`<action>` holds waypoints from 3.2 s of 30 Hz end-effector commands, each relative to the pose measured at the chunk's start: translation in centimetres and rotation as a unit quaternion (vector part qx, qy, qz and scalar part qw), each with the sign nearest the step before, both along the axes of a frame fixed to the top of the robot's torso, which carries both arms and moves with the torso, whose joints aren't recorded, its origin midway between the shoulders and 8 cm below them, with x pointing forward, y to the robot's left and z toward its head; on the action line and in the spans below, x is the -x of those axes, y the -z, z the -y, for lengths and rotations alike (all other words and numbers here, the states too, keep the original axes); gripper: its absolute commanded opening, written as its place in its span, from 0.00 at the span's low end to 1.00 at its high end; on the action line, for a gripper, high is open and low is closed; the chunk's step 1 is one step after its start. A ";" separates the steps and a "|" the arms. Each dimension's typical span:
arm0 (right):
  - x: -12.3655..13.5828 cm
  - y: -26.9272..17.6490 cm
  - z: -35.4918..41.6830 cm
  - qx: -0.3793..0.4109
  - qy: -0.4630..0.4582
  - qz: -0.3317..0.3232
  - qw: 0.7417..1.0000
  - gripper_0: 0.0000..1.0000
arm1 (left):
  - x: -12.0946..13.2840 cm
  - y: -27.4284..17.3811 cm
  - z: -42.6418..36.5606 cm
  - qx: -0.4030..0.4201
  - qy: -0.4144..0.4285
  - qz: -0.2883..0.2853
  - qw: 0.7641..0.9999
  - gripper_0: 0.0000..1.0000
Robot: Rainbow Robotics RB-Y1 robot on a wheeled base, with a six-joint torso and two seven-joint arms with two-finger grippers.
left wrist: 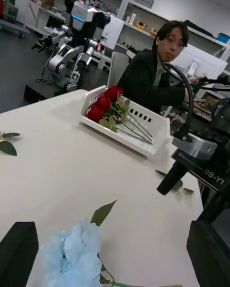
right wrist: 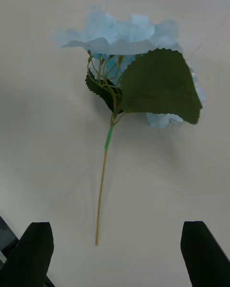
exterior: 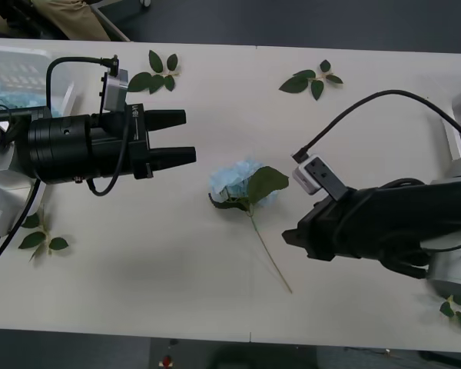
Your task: Put the red flowers into the right box and the blue flowers into the left box
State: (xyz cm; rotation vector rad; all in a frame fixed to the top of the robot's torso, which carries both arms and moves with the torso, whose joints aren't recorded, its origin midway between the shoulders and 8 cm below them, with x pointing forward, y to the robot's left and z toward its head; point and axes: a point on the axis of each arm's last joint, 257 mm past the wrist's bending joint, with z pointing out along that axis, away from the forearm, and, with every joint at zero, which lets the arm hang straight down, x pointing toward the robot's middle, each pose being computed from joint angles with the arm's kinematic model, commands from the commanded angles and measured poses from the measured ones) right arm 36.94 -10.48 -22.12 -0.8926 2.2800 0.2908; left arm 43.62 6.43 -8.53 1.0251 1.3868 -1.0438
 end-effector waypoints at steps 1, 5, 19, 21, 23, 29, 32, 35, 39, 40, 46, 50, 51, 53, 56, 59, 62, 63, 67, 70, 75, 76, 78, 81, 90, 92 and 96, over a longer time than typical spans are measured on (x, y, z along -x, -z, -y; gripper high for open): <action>-0.9 -0.4 -2.0 -0.021 0.023 -0.003 1.000 0.78 | 0.8 -0.3 0.2 -0.011 0.010 0.023 1.000 0.91; -1.6 0.4 -3.0 -0.034 0.046 -0.015 0.998 0.78 | 0.8 -0.3 0.2 -0.011 0.010 0.023 1.000 0.91; -4.4 3.3 -4.8 -0.022 0.076 -0.031 0.996 0.78 | 0.8 -0.3 0.2 -0.011 0.010 0.023 1.000 0.91; -4.7 3.6 -5.1 -0.019 0.075 -0.030 0.997 0.78 | 0.8 -0.3 0.2 -0.011 0.010 0.023 1.000 0.91; -5.1 4.0 -5.5 -0.020 0.079 -0.032 0.996 0.78 | 0.8 -0.3 0.2 -0.011 0.010 0.023 1.000 0.91; -6.0 4.9 -6.1 -0.022 0.089 -0.040 0.995 0.78 | 0.8 -0.3 0.2 -0.011 0.010 0.023 1.000 0.91; -6.5 5.5 -6.6 -0.022 0.091 -0.042 0.995 0.78 | 0.8 -0.3 0.2 -0.011 0.010 0.023 1.000 0.90; -6.9 5.9 -6.8 -0.025 0.094 -0.045 0.994 0.78 | 0.8 -0.3 0.2 -0.011 0.010 0.023 1.000 0.91; -7.1 6.8 -7.3 -0.029 0.096 -0.051 0.994 0.78 | 0.8 -0.3 0.2 -0.011 0.010 0.023 1.000 0.91; -7.1 6.9 -7.4 -0.030 0.096 -0.052 0.994 0.78 | 0.8 -0.3 0.2 -0.011 0.010 0.023 1.000 0.91; -7.5 7.8 -7.5 -0.022 0.092 -0.050 0.994 0.78 | 0.8 -0.3 0.2 -0.011 0.010 0.023 1.000 0.91; -7.7 8.3 -7.8 -0.023 0.095 -0.052 0.994 0.78 | 0.8 -0.3 0.2 -0.011 0.010 0.023 1.000 0.91; -7.8 8.4 -7.9 -0.025 0.096 -0.053 0.994 0.78 | 0.8 -0.3 0.2 -0.011 0.010 0.023 1.000 0.91; -8.1 8.6 -8.0 -0.025 0.098 -0.053 0.993 0.78 | 0.8 -0.3 0.2 -0.011 0.010 0.023 1.000 0.91; -8.4 9.0 -8.1 -0.025 0.101 -0.054 0.993 0.78 | 0.8 -0.3 0.2 -0.011 0.010 0.023 1.000 0.91; -8.7 9.3 -8.3 -0.027 0.104 -0.056 0.993 0.78 | 0.8 -0.3 0.2 -0.011 0.010 0.023 1.000 0.91; -9.0 9.5 -8.2 -0.025 0.106 -0.056 0.992 0.78 | 0.8 -0.3 0.2 -0.011 0.010 0.023 1.000 0.91; -9.0 9.5 -8.3 -0.026 0.105 -0.055 0.993 0.78 | 0.8 -0.3 0.2 -0.011 0.010 0.023 1.000 0.91; -8.9 9.8 -8.2 -0.025 0.106 -0.059 0.992 0.78 | 0.8 -0.3 0.2 -0.011 0.010 0.023 1.000 0.91; -8.9 10.2 -8.1 -0.023 0.105 -0.060 0.992 0.78 | 0.8 -0.3 0.2 -0.011 0.010 0.023 1.000 0.90; -9.0 11.0 -8.2 -0.025 0.103 -0.060 0.993 0.78 | 0.8 -0.3 0.2 -0.011 0.010 0.023 1.000 0.91; -9.1 11.1 -8.3 -0.026 0.101 -0.058 0.993 0.78 | 0.8 -0.3 0.2 -0.011 0.010 0.023 1.000 0.91; -9.2 11.3 -8.3 -0.026 0.103 -0.059 0.993 0.78 | 0.8 -0.3 0.2 -0.011 0.010 0.023 1.000 0.91; -9.3 11.5 -8.5 -0.025 0.103 -0.058 0.993 0.77 | 0.8 -0.3 0.2 -0.011 0.010 0.023 1.000 0.91; -9.4 11.4 -8.4 -0.024 0.103 -0.056 0.993 0.00 | 0.8 -0.3 0.2 -0.011 0.010 0.023 1.000 0.91; -9.4 11.4 -8.4 -0.024 0.103 -0.055 0.993 0.00 | 0.8 -0.3 0.2 -0.011 0.010 0.023 1.000 0.91; -9.7 11.2 -8.0 -0.022 0.105 -0.053 0.993 0.00 | 0.8 -0.3 0.2 -0.011 0.010 0.023 1.000 0.91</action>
